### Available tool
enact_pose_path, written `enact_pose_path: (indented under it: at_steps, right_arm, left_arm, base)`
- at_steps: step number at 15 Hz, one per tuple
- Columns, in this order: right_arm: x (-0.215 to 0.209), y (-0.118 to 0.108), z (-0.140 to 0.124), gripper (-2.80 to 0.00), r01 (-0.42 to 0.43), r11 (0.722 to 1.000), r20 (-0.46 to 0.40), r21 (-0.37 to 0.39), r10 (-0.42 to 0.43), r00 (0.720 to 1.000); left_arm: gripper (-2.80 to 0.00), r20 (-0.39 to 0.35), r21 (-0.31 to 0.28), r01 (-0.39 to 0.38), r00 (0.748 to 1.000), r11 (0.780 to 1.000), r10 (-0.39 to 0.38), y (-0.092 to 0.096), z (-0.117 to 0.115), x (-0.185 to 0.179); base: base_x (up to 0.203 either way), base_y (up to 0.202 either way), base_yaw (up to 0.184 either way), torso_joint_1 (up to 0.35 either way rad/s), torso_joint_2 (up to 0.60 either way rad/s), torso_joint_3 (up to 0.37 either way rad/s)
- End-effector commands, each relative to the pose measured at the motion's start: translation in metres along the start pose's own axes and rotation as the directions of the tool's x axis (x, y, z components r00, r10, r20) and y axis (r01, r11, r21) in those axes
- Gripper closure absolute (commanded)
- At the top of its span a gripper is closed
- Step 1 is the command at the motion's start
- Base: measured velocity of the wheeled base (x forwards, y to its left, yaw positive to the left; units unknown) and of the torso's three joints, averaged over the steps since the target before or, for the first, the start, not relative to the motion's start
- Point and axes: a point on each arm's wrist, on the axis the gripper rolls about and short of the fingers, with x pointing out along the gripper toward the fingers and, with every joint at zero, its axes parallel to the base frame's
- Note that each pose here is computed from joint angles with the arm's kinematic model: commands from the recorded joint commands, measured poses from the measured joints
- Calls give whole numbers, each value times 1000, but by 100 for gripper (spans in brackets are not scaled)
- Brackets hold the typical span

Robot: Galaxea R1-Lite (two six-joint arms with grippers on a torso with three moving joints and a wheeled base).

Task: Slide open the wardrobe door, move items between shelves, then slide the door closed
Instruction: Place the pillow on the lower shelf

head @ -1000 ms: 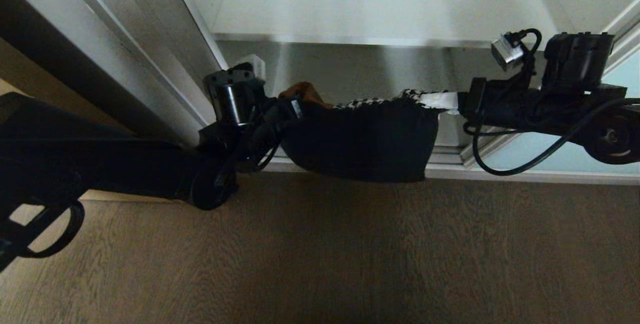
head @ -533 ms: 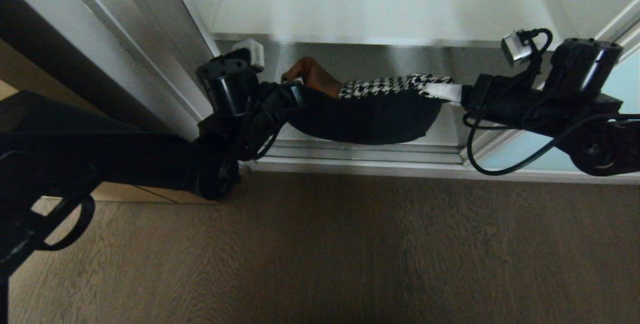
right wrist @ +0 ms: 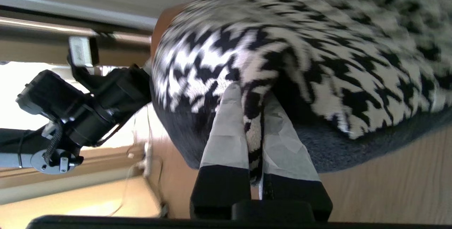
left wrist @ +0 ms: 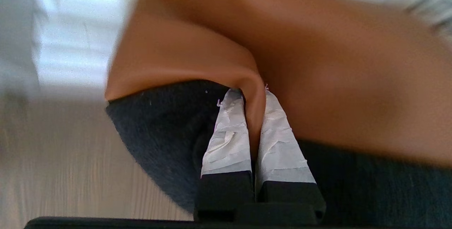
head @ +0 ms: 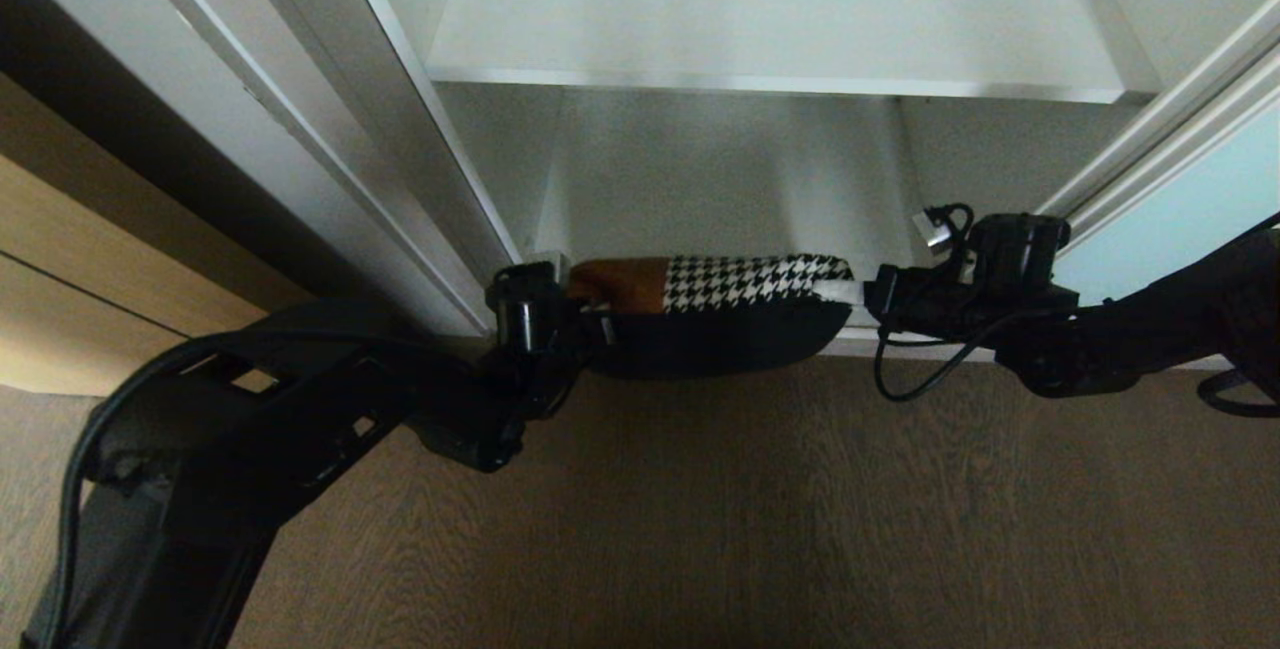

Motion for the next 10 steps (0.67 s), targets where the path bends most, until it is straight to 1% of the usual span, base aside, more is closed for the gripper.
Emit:
enact_pose_path:
  at_steps: [1, 2, 3, 4, 6, 8, 10]
  right_arm:
    - [1, -24, -18, 0, 47, 997, -46, 63, -44, 998]
    - [0, -24, -17, 0, 49, 997, -44, 64, -46, 998]
    - [-2, -23, -11, 0, 48, 997, -27, 55, -47, 999]
    - [-5, -20, -3, 0, 42, 998, -6, 39, -42, 999]
    - [-11, -2, 18, 0, 15, 1000, 39, -8, -15, 999]
    - [-11, 14, 46, 0, -18, 997, 102, -79, 26, 994]
    - [-13, 35, 73, 0, -50, 986, 163, -156, 76, 984]
  left_arm:
    - [0, -122, 4, -37, 992, 999, 37, 10, -36, 3]
    - [0, -116, 3, -35, 993, 999, 35, 9, -33, 3]
    - [0, -91, 0, -29, 995, 1000, 29, 7, -26, 5]
    - [0, -47, -5, -18, 999, 1000, 18, 4, -13, 8]
    - [0, 61, -11, 4, 998, 1000, -4, -5, 20, 14]
    - [0, 175, -11, 31, 984, 999, -29, -15, 61, 18]
    - [0, 288, -9, 55, 956, 998, -50, -25, 103, 18]
  base:
    - [0, 0, 0, 0, 0, 0]
    - [0, 0, 0, 0, 0, 0]
    - [0, 0, 0, 0, 0, 0]
    - [0, 0, 0, 0, 0, 0]
    - [0, 0, 0, 0, 0, 0]
    - [0, 0, 0, 0, 0, 0]
    - [0, 0, 0, 0, 0, 0]
